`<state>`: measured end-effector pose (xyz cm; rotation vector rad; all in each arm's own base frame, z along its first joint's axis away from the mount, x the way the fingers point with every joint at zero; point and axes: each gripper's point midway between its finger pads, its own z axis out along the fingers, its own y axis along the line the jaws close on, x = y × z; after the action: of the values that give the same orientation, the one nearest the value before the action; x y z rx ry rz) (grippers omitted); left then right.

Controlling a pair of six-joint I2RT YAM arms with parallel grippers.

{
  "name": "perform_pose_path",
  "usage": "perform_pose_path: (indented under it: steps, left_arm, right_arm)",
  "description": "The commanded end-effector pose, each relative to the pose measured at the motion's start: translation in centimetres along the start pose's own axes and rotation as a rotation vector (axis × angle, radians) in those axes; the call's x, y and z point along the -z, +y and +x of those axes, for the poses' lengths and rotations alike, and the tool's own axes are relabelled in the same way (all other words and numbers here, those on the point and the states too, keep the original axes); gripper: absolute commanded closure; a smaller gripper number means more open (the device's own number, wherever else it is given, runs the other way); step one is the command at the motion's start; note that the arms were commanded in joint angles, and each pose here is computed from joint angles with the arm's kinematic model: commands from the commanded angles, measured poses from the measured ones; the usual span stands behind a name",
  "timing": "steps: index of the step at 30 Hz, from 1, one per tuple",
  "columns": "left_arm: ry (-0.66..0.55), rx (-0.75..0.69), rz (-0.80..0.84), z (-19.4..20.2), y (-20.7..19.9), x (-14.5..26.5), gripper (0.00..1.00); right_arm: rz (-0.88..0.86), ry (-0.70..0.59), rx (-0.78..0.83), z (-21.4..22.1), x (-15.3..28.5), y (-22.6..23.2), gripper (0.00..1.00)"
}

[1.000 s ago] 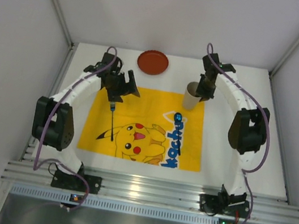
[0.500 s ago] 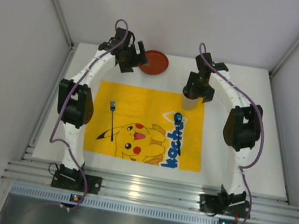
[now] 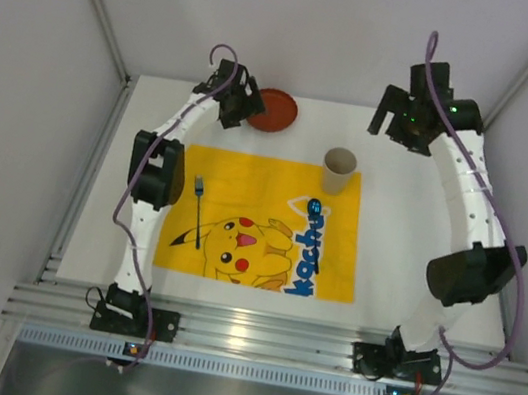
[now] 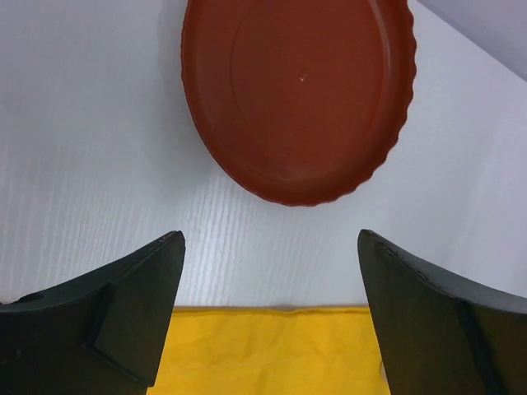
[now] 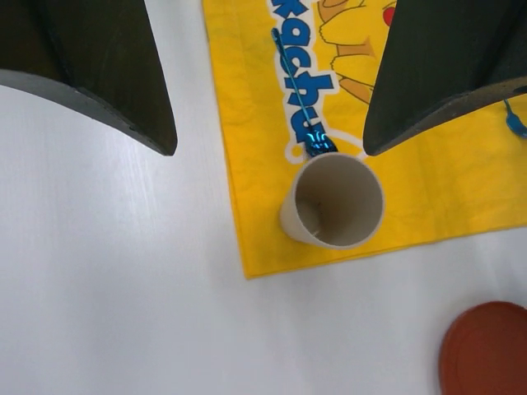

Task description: Set the dinner table for one person

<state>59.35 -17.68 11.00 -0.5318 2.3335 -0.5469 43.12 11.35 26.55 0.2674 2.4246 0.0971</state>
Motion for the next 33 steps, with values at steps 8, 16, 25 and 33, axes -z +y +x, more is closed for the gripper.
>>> perform_pose_path:
  steps: [8, 16, 25, 33]
  left_arm:
    - [-0.152, 0.062, 0.034, -3.2, -0.2, -4.4, 0.11]
    - [-0.173, 0.08, -0.027, -2.9, 1.8, -7.5, 0.28]
    - [-0.127, 0.034, -0.051, -1.5, 3.2, -8.8, 0.68]
    - [-0.074, 0.048, -0.02, -1.5, 3.5, -8.0, 1.0]
  right_arm:
    - [0.18, 0.067, -0.082, 5.2, 3.5, -10.6, 0.06]
    - [0.179, 0.128, -0.083, 6.1, 2.0, -10.7, 0.13]
    - [0.159, 0.142, -0.084, 5.0, 0.8, -9.8, 0.15]
    - [0.153, 0.142, -0.081, 4.7, 0.7, -9.8, 0.17]
